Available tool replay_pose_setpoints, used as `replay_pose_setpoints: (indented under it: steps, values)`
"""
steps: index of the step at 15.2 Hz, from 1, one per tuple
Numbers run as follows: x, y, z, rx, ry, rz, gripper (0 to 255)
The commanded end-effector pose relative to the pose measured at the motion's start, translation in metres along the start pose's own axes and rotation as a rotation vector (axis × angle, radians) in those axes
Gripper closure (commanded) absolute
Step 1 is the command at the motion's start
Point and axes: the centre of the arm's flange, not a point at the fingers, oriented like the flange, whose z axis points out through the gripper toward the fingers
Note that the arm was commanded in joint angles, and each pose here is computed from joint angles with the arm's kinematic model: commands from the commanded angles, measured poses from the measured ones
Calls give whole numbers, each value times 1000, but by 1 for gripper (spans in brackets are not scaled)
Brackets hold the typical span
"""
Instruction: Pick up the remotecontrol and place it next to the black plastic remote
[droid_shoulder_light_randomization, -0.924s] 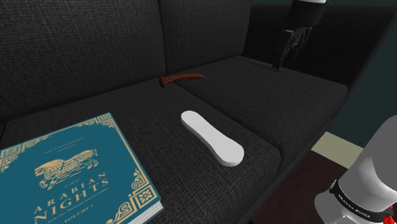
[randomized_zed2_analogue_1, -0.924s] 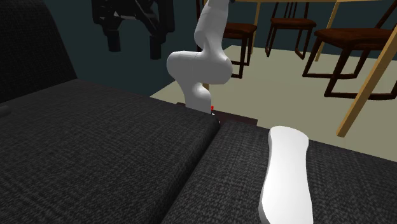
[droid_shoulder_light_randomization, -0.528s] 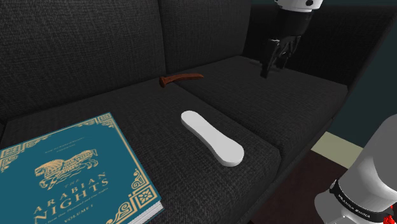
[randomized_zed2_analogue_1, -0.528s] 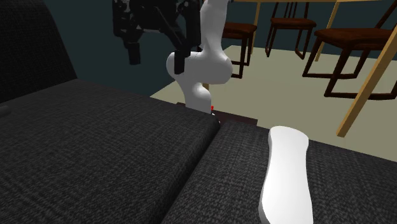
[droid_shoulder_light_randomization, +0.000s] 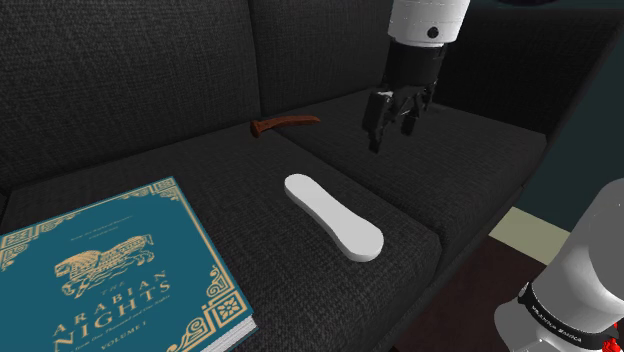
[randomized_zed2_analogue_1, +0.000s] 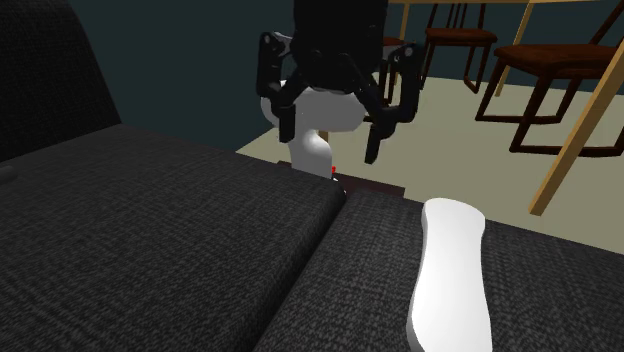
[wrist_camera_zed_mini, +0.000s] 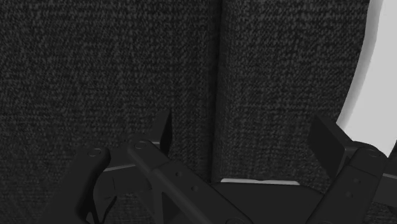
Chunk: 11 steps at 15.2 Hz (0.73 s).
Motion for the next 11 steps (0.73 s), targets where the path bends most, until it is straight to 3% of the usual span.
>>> replay_pose_setpoints:
  steps: [1, 11]
  values:
    - [-1, -24, 10, 3, -7, 9, 0]
    - [9, -141, 44, 12, -40, 44, 0]
